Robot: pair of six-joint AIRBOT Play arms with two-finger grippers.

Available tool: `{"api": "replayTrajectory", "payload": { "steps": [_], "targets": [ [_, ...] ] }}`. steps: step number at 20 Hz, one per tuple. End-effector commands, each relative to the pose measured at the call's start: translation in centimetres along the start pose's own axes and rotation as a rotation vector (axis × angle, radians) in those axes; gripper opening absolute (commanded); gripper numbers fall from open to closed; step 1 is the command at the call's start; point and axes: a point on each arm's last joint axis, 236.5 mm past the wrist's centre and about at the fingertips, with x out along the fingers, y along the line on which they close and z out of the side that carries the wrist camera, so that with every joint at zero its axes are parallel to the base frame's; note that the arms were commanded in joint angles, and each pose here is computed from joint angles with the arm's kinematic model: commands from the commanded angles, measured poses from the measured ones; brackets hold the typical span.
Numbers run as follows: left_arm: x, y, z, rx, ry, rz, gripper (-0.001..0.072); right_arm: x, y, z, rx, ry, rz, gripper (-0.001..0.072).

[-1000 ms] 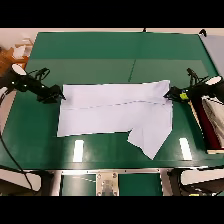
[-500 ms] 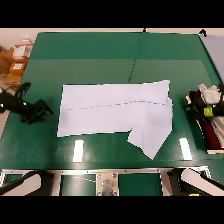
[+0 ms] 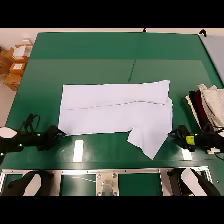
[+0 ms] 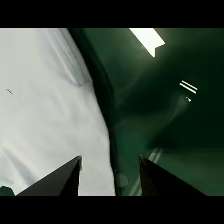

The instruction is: Fold the shirts.

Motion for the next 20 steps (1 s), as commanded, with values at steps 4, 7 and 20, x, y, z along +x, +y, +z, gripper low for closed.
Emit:
{"api": "replayTrajectory", "payload": {
  "steps": [4, 7, 20],
  "targets": [
    [0.9, -0.1, 3.4, -0.110, -0.198, -0.081, 0.0535, 3.9, 2.0, -1.9, -0.059, -0.007, 0.038, 0.0431],
    [1.1, -1.8, 4.4, -0.110, -0.254, -0.132, 0.0282, 4.3, 2.9, -2.0, -0.078, -0.014, 0.054, 0.0431],
    [-0.9, -1.9, 2.3, 0.159, -0.098, 0.103, 0.0020, 2.4, 2.9, -4.3, -0.187, 0.089, 0.016, 0.0020]
  ]
}}
